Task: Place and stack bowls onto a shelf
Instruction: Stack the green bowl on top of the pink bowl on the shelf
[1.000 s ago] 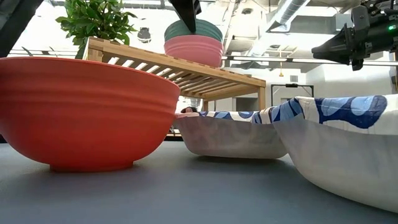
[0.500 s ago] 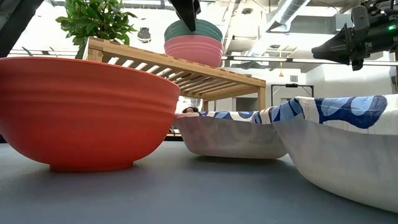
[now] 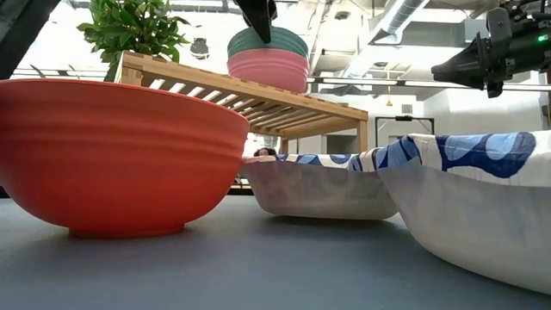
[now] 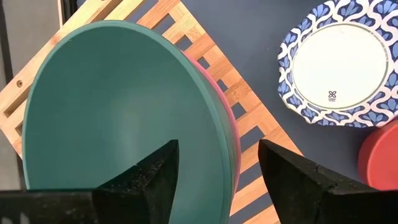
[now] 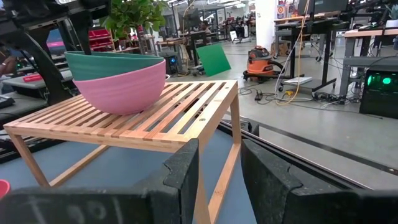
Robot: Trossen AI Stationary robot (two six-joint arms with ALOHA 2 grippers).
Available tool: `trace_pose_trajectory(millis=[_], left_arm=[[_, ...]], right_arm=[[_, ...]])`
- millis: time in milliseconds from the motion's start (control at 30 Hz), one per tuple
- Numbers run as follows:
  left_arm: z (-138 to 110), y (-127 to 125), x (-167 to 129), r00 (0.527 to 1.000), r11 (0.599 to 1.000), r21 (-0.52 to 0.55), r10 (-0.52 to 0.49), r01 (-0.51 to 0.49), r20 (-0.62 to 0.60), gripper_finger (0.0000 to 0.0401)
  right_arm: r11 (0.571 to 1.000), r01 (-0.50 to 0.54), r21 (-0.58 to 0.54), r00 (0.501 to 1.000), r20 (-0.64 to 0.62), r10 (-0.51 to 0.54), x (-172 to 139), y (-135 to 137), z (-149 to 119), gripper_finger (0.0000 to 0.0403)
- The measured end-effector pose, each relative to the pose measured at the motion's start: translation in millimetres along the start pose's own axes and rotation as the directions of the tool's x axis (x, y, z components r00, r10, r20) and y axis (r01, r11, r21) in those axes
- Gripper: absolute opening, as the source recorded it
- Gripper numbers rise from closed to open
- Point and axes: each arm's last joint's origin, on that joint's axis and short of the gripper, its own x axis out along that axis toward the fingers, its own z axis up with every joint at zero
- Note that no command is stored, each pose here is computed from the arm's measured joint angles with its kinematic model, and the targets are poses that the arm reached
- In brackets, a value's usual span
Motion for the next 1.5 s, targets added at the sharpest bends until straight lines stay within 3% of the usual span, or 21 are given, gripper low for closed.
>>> trace_pose_trajectory(millis=[967,1300,1500], left_arm=[[-1.1,2.3,-1.1,0.994,0.994,0.005,0.107,-0.107,-0.025,0.0206],[1.5,5.0,-25.5,0.99,0.993,-0.013,0.118,-0.117,0.071,0.0206],[-1.9,5.3,-35.6,0.977,0.979,-0.036,0.203,-0.201,0.069,0.0206]], right_arm=[[1.0,0.003,-0.014,1.0,-0.021,-0.004,0.0,-0.4,-2.4,0.0144],[1.0,0.003,-0.013,1.0,-0.021,-0.004,0.0,-0.4,-2.4,0.0144],[1.0,0.003,-0.013,1.0,-0.021,-0.004,0.0,-0.4,-2.4,0.0144]])
